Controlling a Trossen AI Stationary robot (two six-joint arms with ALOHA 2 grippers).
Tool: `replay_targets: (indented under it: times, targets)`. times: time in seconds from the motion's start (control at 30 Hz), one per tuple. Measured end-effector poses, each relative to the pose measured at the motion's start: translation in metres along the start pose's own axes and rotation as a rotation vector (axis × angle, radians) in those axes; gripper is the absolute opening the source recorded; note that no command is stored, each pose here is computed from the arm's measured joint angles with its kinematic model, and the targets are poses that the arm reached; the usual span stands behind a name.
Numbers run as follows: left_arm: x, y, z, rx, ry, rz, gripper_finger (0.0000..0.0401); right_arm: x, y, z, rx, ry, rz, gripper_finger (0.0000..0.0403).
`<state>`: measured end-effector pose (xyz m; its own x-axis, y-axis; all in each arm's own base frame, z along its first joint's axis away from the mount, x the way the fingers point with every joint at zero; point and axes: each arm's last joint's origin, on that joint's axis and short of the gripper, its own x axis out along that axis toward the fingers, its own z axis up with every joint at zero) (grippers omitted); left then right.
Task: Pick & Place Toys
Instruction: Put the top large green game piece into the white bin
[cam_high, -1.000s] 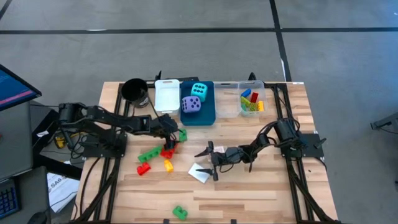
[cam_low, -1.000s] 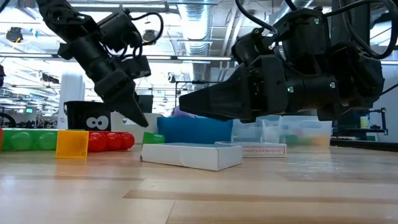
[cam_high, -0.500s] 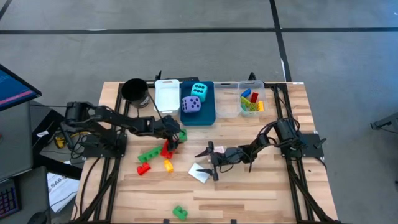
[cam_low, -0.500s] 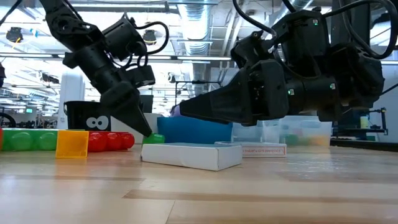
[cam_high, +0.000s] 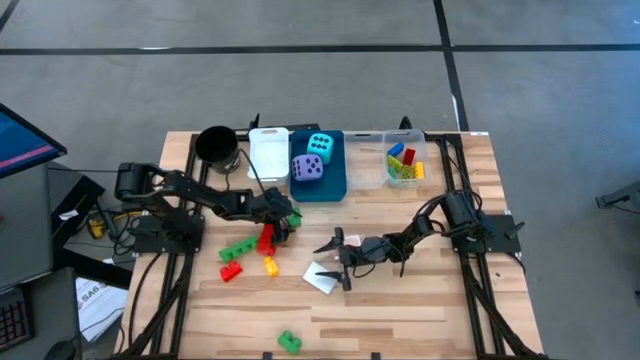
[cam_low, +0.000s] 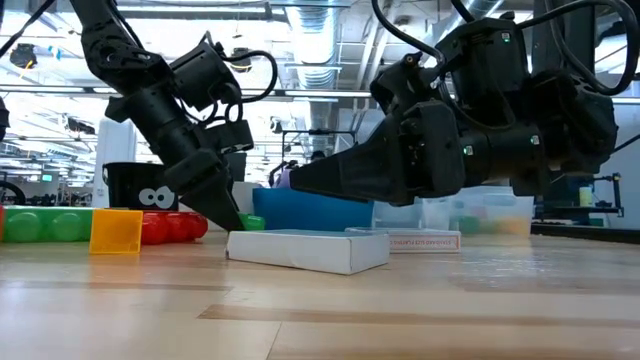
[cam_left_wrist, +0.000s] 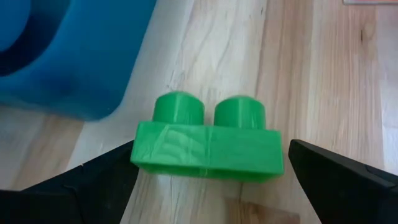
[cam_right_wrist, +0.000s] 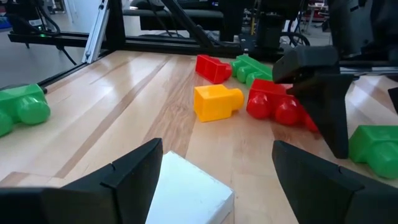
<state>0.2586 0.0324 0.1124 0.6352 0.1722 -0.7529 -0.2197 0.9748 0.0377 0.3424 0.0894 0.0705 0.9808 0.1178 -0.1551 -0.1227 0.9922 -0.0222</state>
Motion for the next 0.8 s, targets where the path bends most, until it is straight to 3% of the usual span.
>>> replay_targets:
  times: [0.2, 0.53, 0.8]
  targets:
    - [0.0, 0.0, 0.0005, -0.007, -0.005, 0.0, 0.0372, 0.0, 0.0, -0.0004, 0.0, 0.004, 0.0, 0.0299]
    - [-0.0001, 0.0001, 0.0007, -0.008, -0.007, 0.004, 0.0289, 0.0, 0.0, -0.0004, 0.0, 0.004, 0.0, 0.0299]
    - [-0.0008, -0.0003, 0.0038, -0.058, -0.037, 0.001, 0.0308, 0.0, 0.0003, -0.0004, 0.019, 0.004, 0.001, 0.0299]
